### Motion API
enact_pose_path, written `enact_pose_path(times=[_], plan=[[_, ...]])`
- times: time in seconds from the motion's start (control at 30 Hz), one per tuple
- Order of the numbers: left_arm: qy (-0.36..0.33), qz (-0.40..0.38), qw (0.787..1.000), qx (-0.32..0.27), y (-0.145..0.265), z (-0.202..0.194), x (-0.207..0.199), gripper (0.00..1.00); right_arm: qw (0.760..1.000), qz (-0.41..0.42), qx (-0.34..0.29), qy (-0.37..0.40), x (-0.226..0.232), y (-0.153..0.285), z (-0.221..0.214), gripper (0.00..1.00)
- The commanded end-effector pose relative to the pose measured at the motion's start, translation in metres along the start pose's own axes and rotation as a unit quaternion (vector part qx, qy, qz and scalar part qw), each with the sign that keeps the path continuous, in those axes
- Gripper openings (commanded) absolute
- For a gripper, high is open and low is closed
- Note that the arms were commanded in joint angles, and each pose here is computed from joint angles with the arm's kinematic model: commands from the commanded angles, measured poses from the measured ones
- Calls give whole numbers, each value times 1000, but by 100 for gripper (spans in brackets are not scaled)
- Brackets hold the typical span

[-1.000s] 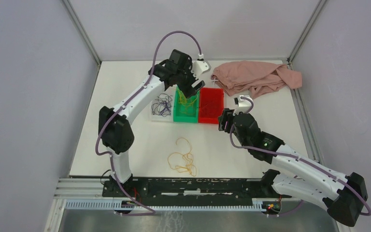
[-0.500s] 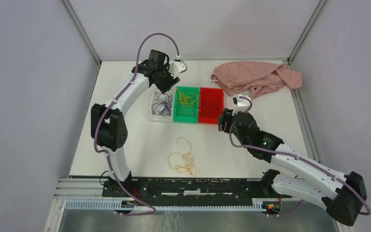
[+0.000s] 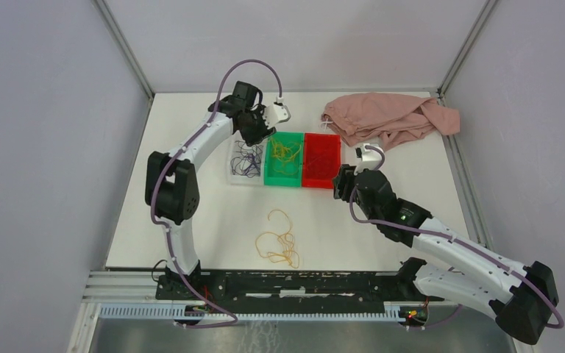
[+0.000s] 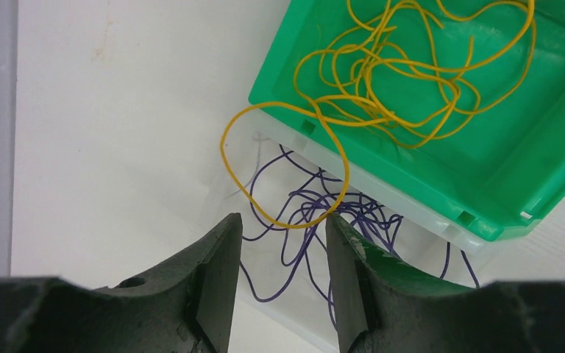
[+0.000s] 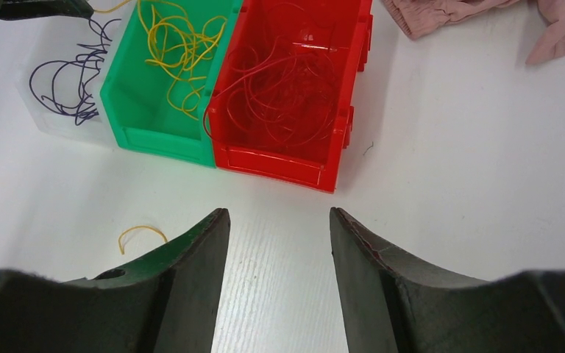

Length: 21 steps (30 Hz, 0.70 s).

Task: Untangle the cables
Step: Adjust the cable in the bin.

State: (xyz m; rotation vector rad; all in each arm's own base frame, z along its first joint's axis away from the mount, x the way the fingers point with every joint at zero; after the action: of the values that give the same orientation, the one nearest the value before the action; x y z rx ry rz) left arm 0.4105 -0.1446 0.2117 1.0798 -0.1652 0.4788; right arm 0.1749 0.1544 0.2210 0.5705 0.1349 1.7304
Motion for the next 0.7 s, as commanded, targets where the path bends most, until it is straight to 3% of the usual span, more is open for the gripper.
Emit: enact_pose_path(times=[0.0,0.13,0.23,0.47,0.67], plan=[[-54,6,998,-24,3,11,12,51,999,18,-34,-19,7,3,19,58],[-63,8,997,-42,6,18,12,43,999,19,-34,-23,6,3,19,56],[-72,-12,995,-62,11,26,5,43,999,18,-35,-25,6,4,18,55],[-123,-50,990,-42,24,30,-4,62,999,21,-32,-26,5,4,17,55],[-138,-28,990,-15,21,27,0,64,999,24,-30,-31,6,3,16,54]])
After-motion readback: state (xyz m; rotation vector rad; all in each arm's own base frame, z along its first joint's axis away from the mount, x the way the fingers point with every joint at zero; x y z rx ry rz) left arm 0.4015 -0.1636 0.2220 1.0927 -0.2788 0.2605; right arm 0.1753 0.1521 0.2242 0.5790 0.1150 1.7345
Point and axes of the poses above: each gripper's point midway between its finger pads, its own y axis back along the fingers, its own x axis along the line the jaws close on, z = x × y, the point moved 10 cm from there along y, back along the fingers, and after that the axes turned 5 degrees about -y, right-handed, at the moved point
